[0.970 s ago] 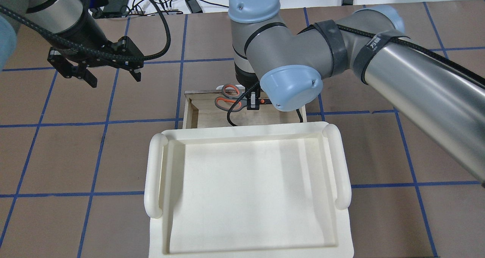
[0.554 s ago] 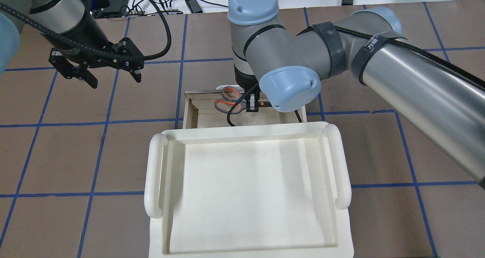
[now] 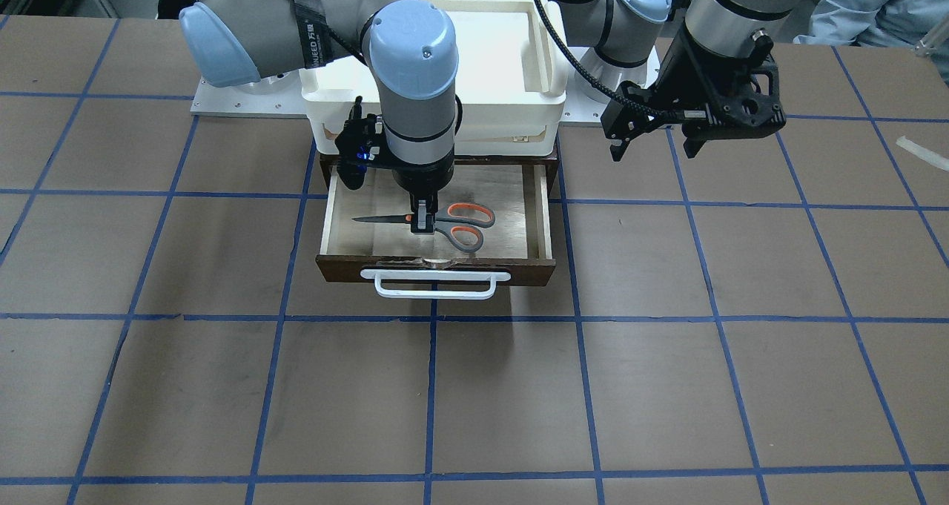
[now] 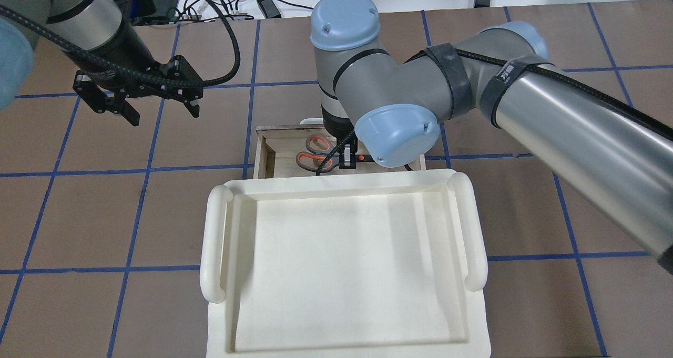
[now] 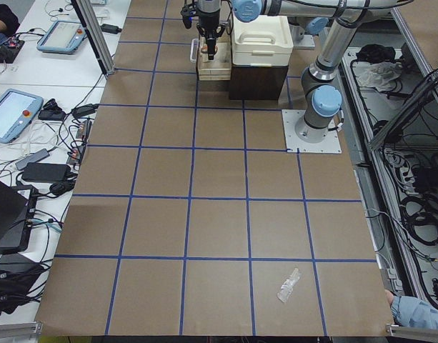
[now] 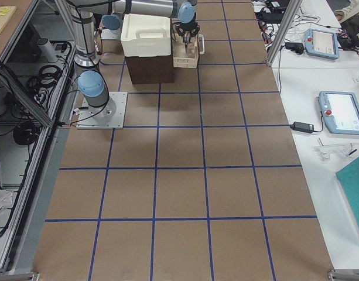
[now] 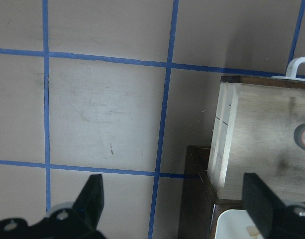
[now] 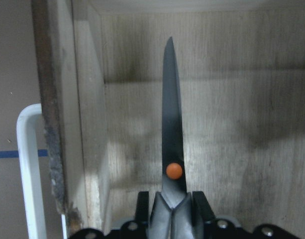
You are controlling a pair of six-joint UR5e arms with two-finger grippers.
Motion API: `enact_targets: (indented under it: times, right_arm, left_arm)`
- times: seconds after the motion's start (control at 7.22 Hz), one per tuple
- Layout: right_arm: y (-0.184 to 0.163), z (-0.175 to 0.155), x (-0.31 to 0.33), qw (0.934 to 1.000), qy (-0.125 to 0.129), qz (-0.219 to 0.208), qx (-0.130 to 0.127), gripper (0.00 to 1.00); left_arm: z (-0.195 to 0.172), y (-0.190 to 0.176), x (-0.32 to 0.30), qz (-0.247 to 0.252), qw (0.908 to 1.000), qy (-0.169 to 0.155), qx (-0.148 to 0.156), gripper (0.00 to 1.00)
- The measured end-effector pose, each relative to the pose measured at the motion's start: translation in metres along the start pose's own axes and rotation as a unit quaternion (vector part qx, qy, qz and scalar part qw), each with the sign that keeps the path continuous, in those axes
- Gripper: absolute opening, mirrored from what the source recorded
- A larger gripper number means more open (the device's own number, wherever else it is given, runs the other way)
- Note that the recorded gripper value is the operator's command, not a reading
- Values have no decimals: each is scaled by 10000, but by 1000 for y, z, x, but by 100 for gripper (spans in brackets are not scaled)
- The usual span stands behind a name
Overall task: Put scissors in drawer and close it
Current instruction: 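Lower the scissors into the drawer and open the right gripper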
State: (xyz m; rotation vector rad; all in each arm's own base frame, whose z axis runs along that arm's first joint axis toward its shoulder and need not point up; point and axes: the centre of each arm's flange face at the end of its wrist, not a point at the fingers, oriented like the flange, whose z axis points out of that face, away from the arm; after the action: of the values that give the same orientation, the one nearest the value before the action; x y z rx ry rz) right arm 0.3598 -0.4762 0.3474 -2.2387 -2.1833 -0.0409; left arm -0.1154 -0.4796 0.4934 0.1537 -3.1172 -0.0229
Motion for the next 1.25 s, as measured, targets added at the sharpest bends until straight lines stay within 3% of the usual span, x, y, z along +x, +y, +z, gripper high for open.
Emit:
enact_targets:
  times: [0.55,0.97,1.11,1.25]
  right_arm:
    - [3,21,11,9998,152,-57,100,13]
    - [3,27,11,9997,192,-67,131,25]
    - [3,30,10,9997,209,-67,135,43]
    - [4,31,10,9996,227,-65,121,73]
  left_arm:
    - [6,-2,0,-17,10000,11,-23,100]
    - [8,-3,0,12,10000,-3,-40,100]
    - [6,-4,0,27,10000,-27,-13,100]
    - [3,-5,-1,26,10000,-59,29,100]
